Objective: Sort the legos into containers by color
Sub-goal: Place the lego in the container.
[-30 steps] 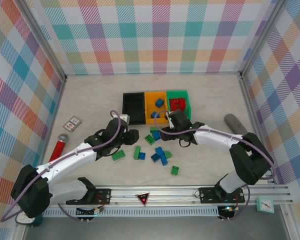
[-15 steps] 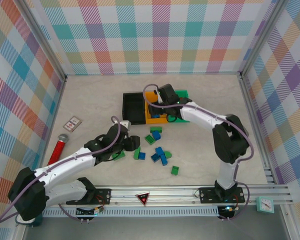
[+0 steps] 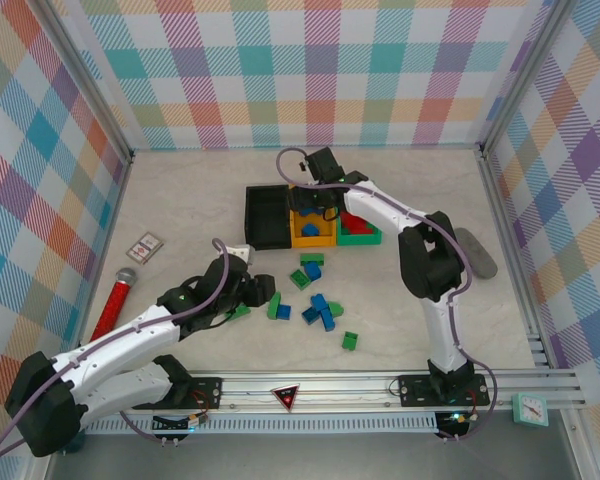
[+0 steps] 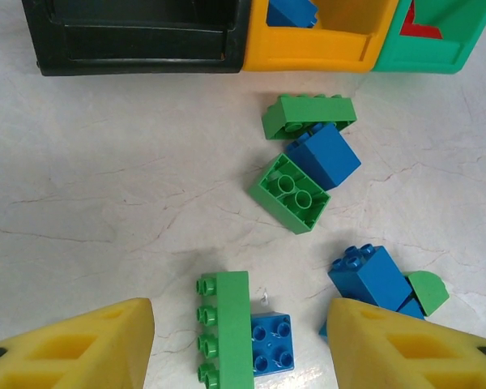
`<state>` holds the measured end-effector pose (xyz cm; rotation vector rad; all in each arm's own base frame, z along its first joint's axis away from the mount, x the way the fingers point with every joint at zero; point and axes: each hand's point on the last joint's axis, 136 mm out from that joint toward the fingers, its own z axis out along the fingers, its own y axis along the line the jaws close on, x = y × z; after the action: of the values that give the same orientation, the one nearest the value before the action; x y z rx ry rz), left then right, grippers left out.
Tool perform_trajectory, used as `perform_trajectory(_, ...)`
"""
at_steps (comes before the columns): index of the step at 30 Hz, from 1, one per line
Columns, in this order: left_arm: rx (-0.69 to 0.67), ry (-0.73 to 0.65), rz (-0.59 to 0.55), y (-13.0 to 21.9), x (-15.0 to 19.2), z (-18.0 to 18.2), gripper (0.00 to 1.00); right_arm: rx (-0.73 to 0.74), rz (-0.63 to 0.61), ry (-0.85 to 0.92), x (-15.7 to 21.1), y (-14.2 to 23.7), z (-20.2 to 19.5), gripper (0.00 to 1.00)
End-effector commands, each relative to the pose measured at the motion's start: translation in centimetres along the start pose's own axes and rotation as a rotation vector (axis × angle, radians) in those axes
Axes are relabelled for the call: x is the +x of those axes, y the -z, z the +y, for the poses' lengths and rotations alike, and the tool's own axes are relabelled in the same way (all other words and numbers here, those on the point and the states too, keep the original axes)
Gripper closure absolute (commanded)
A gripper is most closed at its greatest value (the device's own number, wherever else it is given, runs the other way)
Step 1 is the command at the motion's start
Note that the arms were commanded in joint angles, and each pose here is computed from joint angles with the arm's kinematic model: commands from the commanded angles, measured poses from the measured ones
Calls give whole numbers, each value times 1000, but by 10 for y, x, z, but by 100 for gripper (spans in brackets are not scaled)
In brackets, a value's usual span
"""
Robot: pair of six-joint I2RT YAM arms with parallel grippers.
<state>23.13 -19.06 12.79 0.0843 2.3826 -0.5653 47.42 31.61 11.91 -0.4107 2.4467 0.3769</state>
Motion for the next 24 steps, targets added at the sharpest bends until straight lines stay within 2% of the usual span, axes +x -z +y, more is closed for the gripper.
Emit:
perform_trajectory(1, -23, 3, 16, 2, 8, 6, 41, -31, 2, 5, 1, 10, 6, 23)
perform_trajectory(8, -11, 2, 24, -2, 9, 3, 41, -83, -33, 8, 10, 44, 15, 23)
perform_trajectory(14, 12, -1, 16, -7, 6, -4, 41, -113, -51, 2, 33, 79, 16, 23)
perform_trajectory(24, 21, -17, 38, -21, 6, -11, 41, -156, -14, 1, 102, 116, 21, 24)
